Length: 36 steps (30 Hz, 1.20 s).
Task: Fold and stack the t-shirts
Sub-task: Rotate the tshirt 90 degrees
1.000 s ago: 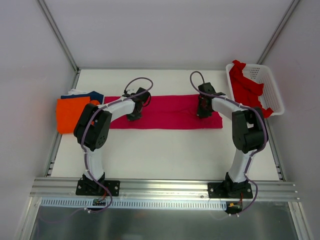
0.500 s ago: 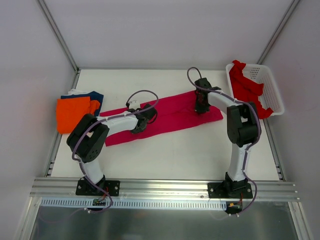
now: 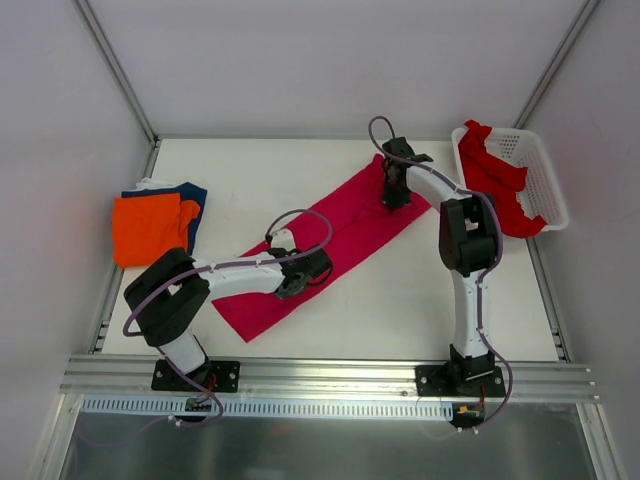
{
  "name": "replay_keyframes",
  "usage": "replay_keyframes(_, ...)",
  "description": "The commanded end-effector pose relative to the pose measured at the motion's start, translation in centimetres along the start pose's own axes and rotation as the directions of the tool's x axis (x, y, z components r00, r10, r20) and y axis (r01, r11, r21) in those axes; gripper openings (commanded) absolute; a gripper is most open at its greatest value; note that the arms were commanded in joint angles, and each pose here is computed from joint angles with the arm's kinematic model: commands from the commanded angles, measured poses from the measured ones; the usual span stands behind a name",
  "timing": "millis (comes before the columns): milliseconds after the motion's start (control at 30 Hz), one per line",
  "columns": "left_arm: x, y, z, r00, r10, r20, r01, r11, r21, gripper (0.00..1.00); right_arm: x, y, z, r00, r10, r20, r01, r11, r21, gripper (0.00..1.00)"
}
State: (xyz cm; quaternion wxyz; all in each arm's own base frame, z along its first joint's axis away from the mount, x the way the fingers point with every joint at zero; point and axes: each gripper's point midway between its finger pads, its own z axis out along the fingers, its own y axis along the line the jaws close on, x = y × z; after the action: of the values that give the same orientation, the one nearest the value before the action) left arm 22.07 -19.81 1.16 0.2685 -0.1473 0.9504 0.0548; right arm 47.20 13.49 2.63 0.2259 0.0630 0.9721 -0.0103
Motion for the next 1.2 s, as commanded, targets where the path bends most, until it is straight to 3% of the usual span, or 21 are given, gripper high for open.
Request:
replay_keyframes(0, 7.4, 1.5, -0.6, 0.967, 0.038, -0.252, -0.055, 0.997, -0.061, 0.09, -1.6, -0.1, 0.5, 1.000, 0.004, -0.010, -0.004, 1.000, -0.010, 0.01)
replay_keyframes(300, 9.1, -5.4, -3.1, 0.967, 0.130, -0.220, -0.117, 0.990, 0.073, 0.08, -4.8, 0.7, 2.9, 0.999, 0.031, 0.013, -0.030, 0.997, -0.074, 0.01)
replay_keyframes(533, 10.7, -10.4, -4.7, 0.955, 0.212, -0.208, -0.178, 0.970, 0.168, 0.08, -7.3, 3.6, 4.0, 0.998, 0.067, 0.015, -0.061, 0.967, -0.248, 0.01)
replay_keyframes(733, 9.8, -12.8, -6.1, 0.961, 0.231, -0.150, -0.195, 0.955, 0.224, 0.07, -9.7, 4.9, 3.7, 0.993, 0.099, 0.063, -0.072, 0.938, -0.340, 0.03)
replay_keyframes(900, 5.4, -14.0, -8.8, 0.974, 0.225, 0.002, -0.217, 0.936, 0.278, 0.13, -12.9, 5.8, 0.2, 0.971, 0.126, 0.205, -0.022, 0.894, -0.447, 0.18)
replay_keyframes(1000, 0.6, -15.4, -11.9, 0.962, 0.219, 0.163, -0.262, 0.911, 0.318, 0.34, -16.3, 5.6, -5.1, 0.929, 0.124, 0.348, 0.056, 0.883, -0.465, 0.28)
replay_keyframes(1067, -3.3, -15.5, -13.9, 0.937, 0.198, 0.289, -0.286, 0.909, 0.303, 0.67, -18.0, 5.0, -8.7, 0.899, 0.114, 0.424, 0.101, 0.886, -0.453, 0.40)
replay_keyframes(1133, -8.7, -15.5, -18.0, 0.875, 0.169, 0.454, -0.320, 0.905, 0.279, 0.99, -19.5, 4.4, -14.8, 0.849, 0.108, 0.516, 0.158, 0.882, -0.444, 0.54)
replay_keyframes(1167, -11.6, -15.3, -20.7, 0.838, 0.159, 0.522, -0.341, 0.899, 0.274, 0.99, -19.7, 4.1, -16.9, 0.830, 0.090, 0.550, 0.190, 0.882, -0.432, 0.56)
